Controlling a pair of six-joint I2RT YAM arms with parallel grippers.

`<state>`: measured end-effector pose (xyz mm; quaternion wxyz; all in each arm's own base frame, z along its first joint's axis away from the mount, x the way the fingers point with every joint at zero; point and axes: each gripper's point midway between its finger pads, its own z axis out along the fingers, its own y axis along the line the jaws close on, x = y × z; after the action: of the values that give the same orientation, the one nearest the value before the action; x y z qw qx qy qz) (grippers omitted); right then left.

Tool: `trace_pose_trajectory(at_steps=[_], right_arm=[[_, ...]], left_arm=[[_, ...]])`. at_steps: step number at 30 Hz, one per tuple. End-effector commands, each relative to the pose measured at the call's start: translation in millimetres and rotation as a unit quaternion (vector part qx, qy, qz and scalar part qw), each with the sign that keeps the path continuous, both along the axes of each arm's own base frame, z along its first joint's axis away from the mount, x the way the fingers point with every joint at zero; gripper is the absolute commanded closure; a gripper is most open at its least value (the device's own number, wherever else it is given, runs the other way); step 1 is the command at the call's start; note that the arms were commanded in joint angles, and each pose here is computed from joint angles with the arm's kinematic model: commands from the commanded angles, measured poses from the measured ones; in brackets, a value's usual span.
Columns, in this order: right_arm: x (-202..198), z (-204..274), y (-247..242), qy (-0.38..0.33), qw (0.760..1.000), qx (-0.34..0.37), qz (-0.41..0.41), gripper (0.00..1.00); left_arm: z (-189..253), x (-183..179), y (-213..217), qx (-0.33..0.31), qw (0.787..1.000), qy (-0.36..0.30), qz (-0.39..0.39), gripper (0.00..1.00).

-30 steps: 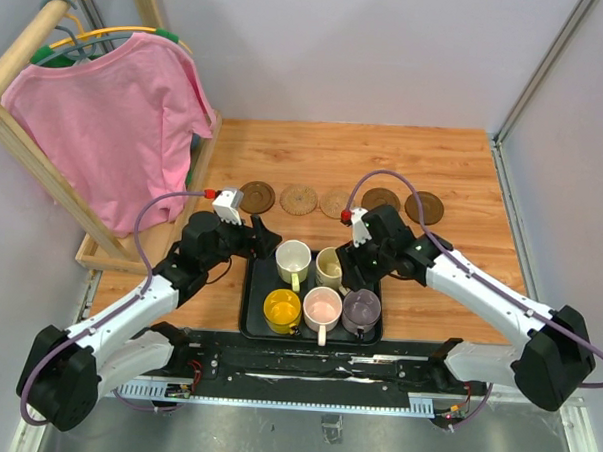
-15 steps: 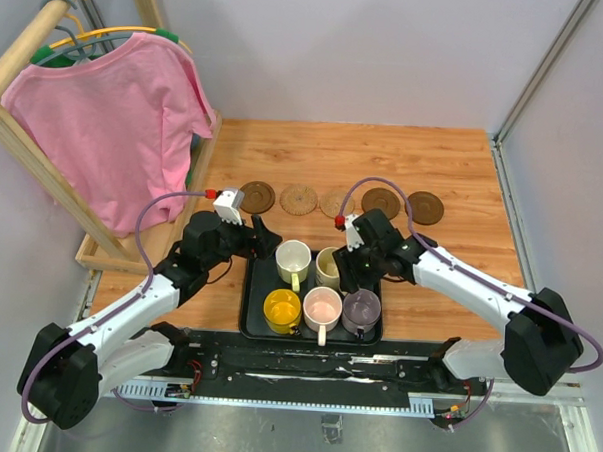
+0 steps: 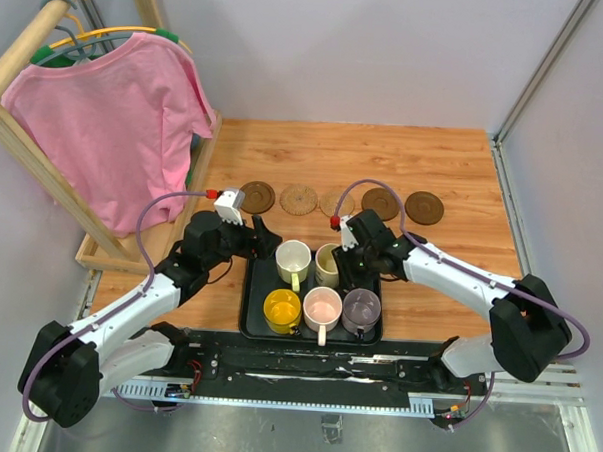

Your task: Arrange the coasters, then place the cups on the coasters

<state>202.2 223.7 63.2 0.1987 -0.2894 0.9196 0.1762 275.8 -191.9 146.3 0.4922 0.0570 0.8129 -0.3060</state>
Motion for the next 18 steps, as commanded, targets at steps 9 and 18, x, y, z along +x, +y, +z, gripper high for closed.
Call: trace_pose_trajectory(at_steps=[9,18], right_arm=[[1.8,-4.8,0.4,-0.014,1.000,-0.005,-0.006,0.99],[25.5,22.6,-3.2,-0.096,0.995,-0.003,-0.030,0.99]], left_arm=[[-2.0,2.9,-4.2,0.001,1.000,-0.008,-0.006,0.13],[1.8,4.9,-2.7,0.001,1.000,-0.015,0.000,0.13]])
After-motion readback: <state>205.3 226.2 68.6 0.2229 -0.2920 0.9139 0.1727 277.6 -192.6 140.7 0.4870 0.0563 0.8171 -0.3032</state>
